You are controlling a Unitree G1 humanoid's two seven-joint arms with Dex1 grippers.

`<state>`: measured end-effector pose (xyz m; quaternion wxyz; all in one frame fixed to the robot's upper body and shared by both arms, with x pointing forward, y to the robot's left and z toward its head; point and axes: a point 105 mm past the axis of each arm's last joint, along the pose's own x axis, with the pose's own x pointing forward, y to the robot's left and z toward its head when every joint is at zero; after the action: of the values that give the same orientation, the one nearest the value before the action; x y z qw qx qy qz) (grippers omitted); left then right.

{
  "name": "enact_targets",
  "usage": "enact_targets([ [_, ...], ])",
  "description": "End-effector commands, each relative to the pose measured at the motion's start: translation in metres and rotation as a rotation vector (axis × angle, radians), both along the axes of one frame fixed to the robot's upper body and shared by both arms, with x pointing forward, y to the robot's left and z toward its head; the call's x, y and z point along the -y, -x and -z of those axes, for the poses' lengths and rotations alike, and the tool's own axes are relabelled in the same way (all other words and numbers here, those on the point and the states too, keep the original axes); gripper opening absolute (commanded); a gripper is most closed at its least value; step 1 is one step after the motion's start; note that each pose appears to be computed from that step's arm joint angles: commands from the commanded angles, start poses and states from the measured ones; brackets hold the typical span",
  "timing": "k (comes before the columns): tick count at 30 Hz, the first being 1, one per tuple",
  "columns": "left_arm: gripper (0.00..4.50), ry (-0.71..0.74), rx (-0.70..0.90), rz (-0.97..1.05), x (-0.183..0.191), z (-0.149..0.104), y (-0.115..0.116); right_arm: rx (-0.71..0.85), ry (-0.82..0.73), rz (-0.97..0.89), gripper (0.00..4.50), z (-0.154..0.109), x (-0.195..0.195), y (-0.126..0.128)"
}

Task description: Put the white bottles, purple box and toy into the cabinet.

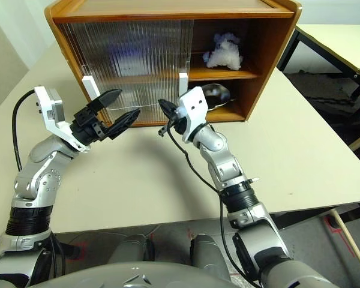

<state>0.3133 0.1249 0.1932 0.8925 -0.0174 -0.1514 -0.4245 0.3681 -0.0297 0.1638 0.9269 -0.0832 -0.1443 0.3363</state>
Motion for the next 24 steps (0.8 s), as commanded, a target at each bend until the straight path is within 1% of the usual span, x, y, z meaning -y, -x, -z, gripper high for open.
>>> enact_targets([
  [1, 4.5, -0.002, 0.0, 0.001, 0.002, 0.002, 0.001, -0.01, -0.008, 0.066, 0.03, -0.001, 0.003, -0.01],
  [10, 4.5, -0.002, 0.005, -0.001, 0.002, 0.001, 0.0, -0.047, -0.06, 0.226, 0.03, -0.002, 0.012, -0.03],
  [24, 4.5, 0.003, 0.004, 0.006, 0.004, 0.002, -0.001, -0.047, -0.083, 0.36, 0.03, -0.001, 0.038, -0.032],
])
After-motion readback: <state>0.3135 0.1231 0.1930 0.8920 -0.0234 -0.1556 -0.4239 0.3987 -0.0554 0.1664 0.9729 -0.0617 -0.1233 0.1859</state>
